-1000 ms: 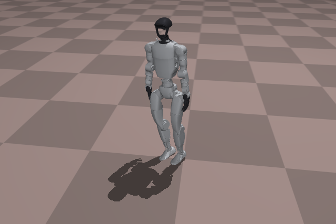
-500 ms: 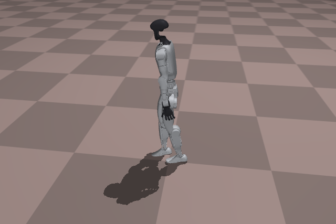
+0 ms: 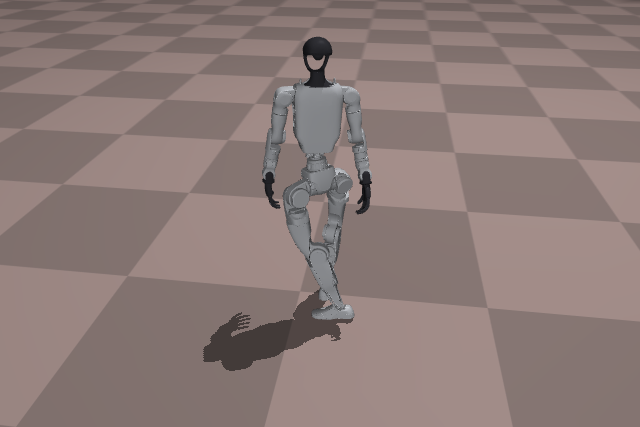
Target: In place motions
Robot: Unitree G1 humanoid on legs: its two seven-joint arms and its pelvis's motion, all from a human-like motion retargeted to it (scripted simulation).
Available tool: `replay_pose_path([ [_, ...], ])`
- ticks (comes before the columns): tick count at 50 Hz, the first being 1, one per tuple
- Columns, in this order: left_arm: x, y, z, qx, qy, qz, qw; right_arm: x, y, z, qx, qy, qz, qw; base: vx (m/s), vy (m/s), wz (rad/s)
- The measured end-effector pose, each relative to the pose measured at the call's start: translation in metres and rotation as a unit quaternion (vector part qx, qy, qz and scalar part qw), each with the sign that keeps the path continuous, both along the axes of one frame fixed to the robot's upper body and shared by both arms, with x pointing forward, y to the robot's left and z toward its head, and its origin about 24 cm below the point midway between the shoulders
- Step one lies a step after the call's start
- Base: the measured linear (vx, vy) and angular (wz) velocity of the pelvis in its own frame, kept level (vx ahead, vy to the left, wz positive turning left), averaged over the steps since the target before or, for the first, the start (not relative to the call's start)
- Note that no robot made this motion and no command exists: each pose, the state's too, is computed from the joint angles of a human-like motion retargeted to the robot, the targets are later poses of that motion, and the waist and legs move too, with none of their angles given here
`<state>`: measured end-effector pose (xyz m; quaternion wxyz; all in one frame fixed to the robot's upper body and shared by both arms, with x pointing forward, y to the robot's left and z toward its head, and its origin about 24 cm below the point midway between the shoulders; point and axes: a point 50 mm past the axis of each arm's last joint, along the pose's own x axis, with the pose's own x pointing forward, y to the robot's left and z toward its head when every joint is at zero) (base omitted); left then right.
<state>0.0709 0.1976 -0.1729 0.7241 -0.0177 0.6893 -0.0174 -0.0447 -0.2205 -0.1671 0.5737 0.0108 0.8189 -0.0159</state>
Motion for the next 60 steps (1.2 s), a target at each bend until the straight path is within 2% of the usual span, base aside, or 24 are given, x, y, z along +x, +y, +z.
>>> replay_pose_path([
  [4, 0.014, -0.011, 0.001, -0.008, -0.027, -0.026, 0.999, -0.011, 0.014, -0.001, 0.047, 0.000, -0.008, 0.999, 0.11, -0.14, -1.28],
  [10, -0.018, -0.027, -0.006, -0.027, 0.000, -0.026, 0.999, -0.008, 0.019, -0.004, 0.045, -0.007, 0.040, 0.998, 0.21, -0.19, -1.42],
  [19, -0.074, -0.028, -0.007, -0.021, 0.105, 0.019, 0.994, 0.086, 0.014, -0.008, 0.038, -0.132, 0.164, 0.977, 0.08, -0.10, -2.29],
  [25, -0.080, -0.030, -0.006, -0.023, 0.115, 0.047, 0.992, 0.157, 0.034, 0.002, 0.053, -0.245, 0.259, 0.933, 0.02, -0.01, -2.05],
  [28, -0.074, -0.029, -0.007, -0.019, 0.107, 0.038, 0.993, 0.166, 0.041, 0.005, 0.062, -0.273, 0.275, 0.920, 0.13, 0.01, -1.66],
  [32, -0.059, -0.026, -0.007, -0.017, 0.083, 0.023, 0.996, 0.154, 0.039, 0.001, 0.063, -0.262, 0.272, 0.924, 0.29, 0.01, -1.56],
  [40, -0.025, -0.016, -0.005, -0.024, 0.020, 0.027, 0.999, 0.105, 0.017, -0.006, 0.059, -0.119, 0.301, 0.944, 0.27, 0.07, -0.83],
  [45, -0.002, 0.006, 0.000, 0.008, -0.014, 0.014, 1.000, 0.079, 0.012, -0.007, 0.048, -0.098, 0.221, 0.969, 0.16, 0.00, -0.81],
  [51, -0.009, 0.007, -0.001, 0.011, -0.003, 0.044, 0.999, 0.037, 0.017, -0.008, 0.049, -0.049, 0.142, 0.987, 0.20, -0.01, -0.48],
  [55, -0.012, 0.001, -0.002, -0.013, 0.003, 0.075, 0.997, 0.033, 0.018, -0.008, 0.049, -0.042, 0.148, 0.987, -0.01, 0.01, -0.42],
  [60, -0.023, -0.007, -0.004, -0.031, 0.016, 0.068, 0.997, 0.039, 0.017, -0.008, 0.050, -0.039, 0.187, 0.980, 0.00, -0.01, 0.06],
])
